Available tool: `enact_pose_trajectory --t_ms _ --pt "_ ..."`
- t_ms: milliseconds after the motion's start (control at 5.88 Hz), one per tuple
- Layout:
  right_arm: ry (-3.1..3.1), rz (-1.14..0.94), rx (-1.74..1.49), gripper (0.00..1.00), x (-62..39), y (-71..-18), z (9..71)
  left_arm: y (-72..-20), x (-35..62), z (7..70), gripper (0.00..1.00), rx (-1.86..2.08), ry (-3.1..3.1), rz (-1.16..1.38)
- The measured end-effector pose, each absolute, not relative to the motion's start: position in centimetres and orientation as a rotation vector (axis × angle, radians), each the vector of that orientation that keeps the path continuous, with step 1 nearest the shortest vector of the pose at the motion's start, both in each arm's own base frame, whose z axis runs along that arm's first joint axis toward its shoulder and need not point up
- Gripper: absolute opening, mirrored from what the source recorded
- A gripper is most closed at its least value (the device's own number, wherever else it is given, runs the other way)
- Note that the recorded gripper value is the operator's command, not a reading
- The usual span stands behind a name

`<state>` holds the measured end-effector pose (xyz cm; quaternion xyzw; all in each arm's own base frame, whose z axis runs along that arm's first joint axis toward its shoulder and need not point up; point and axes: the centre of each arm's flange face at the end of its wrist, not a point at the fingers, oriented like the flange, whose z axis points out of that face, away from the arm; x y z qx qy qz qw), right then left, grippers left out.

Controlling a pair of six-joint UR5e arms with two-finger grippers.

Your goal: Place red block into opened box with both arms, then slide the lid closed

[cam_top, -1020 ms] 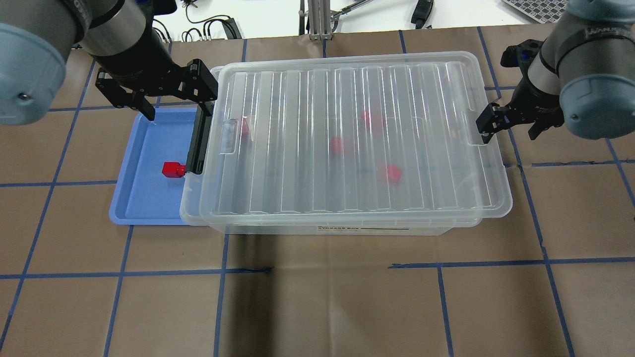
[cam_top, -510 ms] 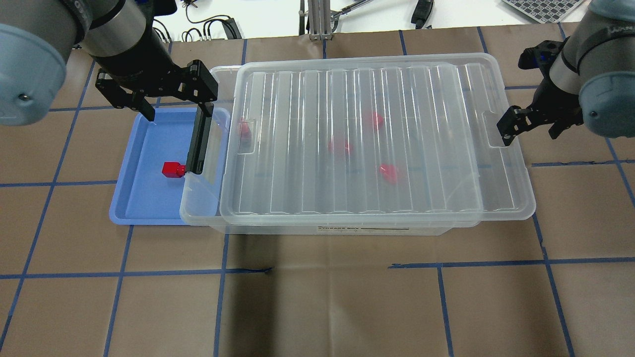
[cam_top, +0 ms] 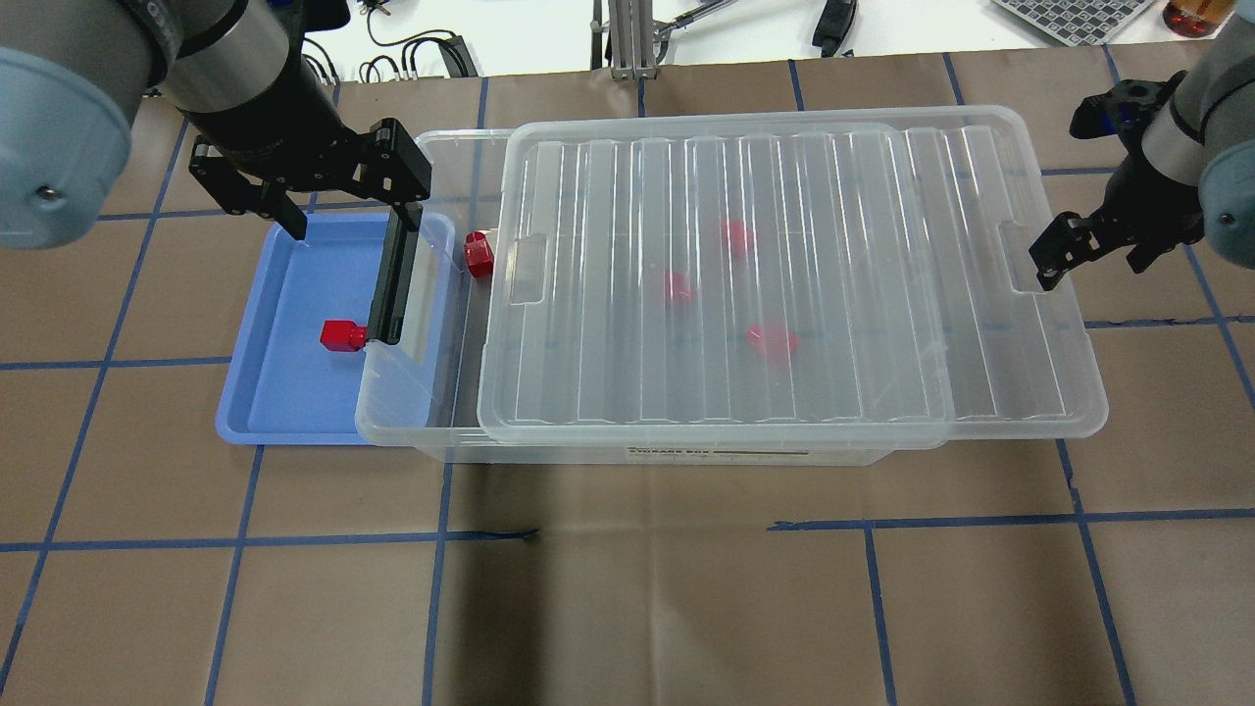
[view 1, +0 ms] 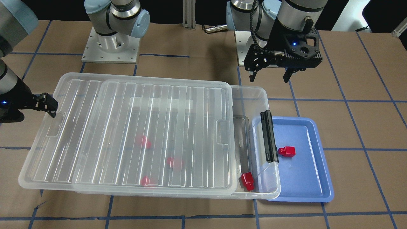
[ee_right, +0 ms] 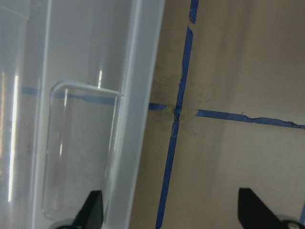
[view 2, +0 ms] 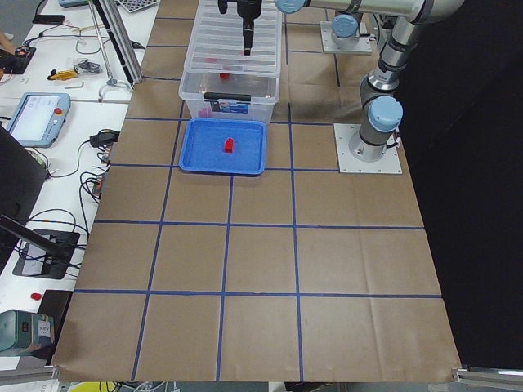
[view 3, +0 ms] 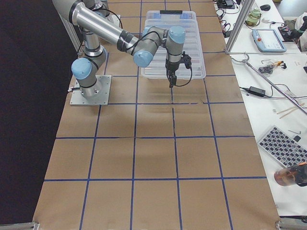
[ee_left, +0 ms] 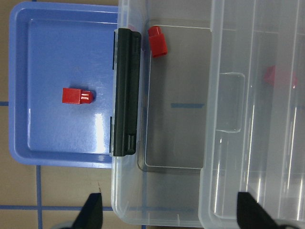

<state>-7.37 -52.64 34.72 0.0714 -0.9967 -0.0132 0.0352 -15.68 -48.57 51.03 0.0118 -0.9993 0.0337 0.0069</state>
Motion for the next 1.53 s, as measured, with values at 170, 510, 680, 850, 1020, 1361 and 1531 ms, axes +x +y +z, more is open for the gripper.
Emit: enact_pose_trajectory --t_ms 170,510,680,850,1020,1361,1531 --pt "-3.062 -0.039 0.227 1.0 -8.4 -52.5 34.7 -48.6 -15.7 51.1 0.99 0.037 -3.126 0.105" --pt "-3.053 -0.022 0.247 1.0 -10.6 -52.3 34.9 -49.0 -15.3 51.0 0.99 -0.037 -3.128 0.096" --pt "-3.052 -0.02 0.247 1.0 -11.8 -52.2 34.9 -49.1 -15.2 50.6 0.99 -0.179 -3.125 0.079" --pt "-3.052 -0.024 0.246 1.0 -13.2 -51.9 34.8 -49.1 -15.1 50.1 0.99 -0.352 -3.112 0.06" --pt "-3.051 -0.024 0.251 1.0 -14.9 -51.5 34.8 -49.1 -15.0 49.5 0.99 -0.593 -3.076 0.037" --pt "-3.039 -0.013 0.277 1.0 -18.3 -50.7 35.0 -49.7 -13.3 48.6 0.99 -1.155 -2.916 -0.006" --pt "-3.026 0.003 0.297 1.0 -19.3 -50.5 35.1 -50.1 -10.9 48.1 0.99 -1.376 -2.81 -0.022"
